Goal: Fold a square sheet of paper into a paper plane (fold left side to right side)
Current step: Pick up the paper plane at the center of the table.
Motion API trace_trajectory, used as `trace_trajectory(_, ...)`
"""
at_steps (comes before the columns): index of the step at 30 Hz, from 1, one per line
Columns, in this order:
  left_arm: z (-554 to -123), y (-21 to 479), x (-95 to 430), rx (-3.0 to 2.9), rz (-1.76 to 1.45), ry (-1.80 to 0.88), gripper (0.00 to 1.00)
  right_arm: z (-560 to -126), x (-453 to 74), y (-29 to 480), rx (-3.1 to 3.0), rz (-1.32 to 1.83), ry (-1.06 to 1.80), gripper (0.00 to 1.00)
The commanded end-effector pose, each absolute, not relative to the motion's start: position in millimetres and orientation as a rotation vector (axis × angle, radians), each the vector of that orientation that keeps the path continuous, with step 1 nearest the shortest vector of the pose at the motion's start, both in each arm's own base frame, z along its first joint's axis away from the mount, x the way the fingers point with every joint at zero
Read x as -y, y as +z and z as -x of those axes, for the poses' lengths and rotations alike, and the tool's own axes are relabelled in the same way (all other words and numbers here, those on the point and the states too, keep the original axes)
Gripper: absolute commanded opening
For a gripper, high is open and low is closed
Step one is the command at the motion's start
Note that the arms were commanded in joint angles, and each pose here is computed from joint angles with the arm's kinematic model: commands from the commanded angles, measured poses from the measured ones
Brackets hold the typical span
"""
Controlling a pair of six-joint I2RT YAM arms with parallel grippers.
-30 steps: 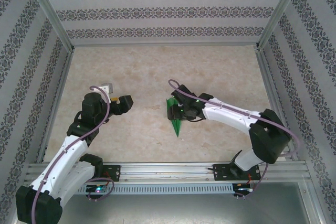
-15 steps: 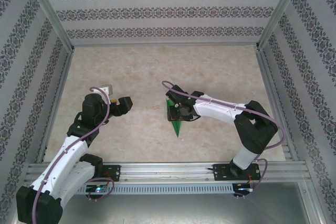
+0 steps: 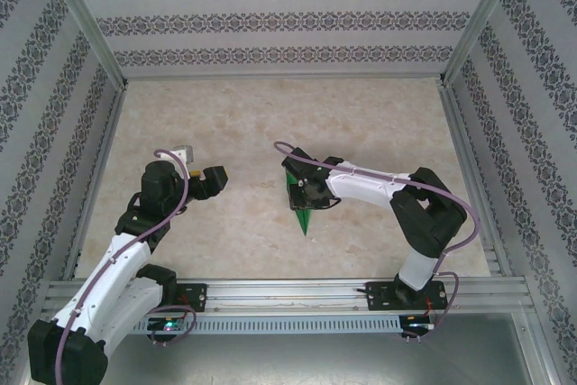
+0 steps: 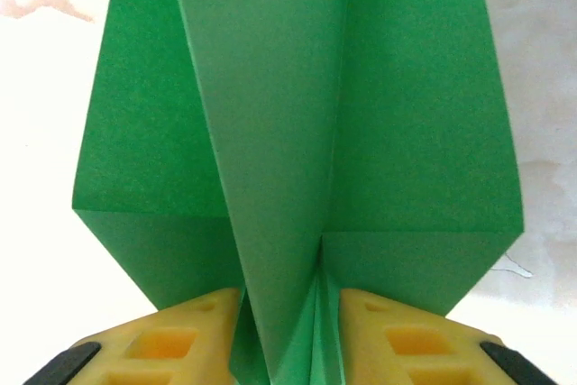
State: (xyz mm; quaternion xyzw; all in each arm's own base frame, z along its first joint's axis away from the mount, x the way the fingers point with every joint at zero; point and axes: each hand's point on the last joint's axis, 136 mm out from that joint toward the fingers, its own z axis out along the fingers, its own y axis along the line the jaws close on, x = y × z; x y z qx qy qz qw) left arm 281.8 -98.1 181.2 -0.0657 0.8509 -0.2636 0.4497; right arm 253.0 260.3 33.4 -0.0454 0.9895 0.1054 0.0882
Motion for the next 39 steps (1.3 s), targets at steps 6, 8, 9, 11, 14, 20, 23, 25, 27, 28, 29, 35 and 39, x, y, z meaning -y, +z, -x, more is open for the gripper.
trace_trajectory(6,-279,177,90,-2.119,0.159,-0.611,0.87,-253,-261,26,-2.961,0.164,0.253,0.25)
trace_trajectory(8,-279,177,90,-2.118,0.159,-0.610,0.87,-253,-261,24,-2.964,0.162,0.249,0.22)
trace_trajectory(9,-279,176,90,-2.119,0.160,-0.609,0.87,-253,-261,23,-2.967,0.161,0.248,0.21)
trace_trajectory(11,-279,177,90,-2.117,0.159,-0.610,0.87,-253,-262,22,-2.969,0.157,0.250,0.19)
trace_trajectory(14,-279,176,90,-2.120,0.158,-0.610,0.87,-253,-262,19,-2.973,0.154,0.247,0.18)
trace_trajectory(20,-279,177,90,-2.119,0.158,-0.608,0.87,-251,-262,14,-2.986,0.149,0.229,0.16)
trace_trajectory(23,-279,177,90,-2.117,0.156,-0.606,0.87,-252,-261,16,-2.979,0.143,0.225,0.14)
trace_trajectory(25,-279,178,90,-2.116,0.155,-0.606,0.88,-253,-261,20,-2.971,0.140,0.229,0.13)
trace_trajectory(27,-280,178,89,-2.114,0.156,-0.603,0.88,-254,-260,25,-2.957,0.138,0.229,0.11)
trace_trajectory(28,-280,179,89,-2.115,0.156,-0.602,0.88,-255,-259,29,-2.949,0.134,0.227,0.10)
trace_trajectory(29,-280,180,89,-2.113,0.153,-0.602,0.88,-256,-258,33,-2.941,0.131,0.231,0.09)
trace_trajectory(35,-279,184,87,-2.104,0.146,-0.590,0.88,-269,-253,55,-2.903,0.110,0.239,0.07)
trace_trajectory(39,-277,187,87,-2.100,0.124,-0.578,0.88,-288,-249,64,-2.889,0.095,0.231,0.07)
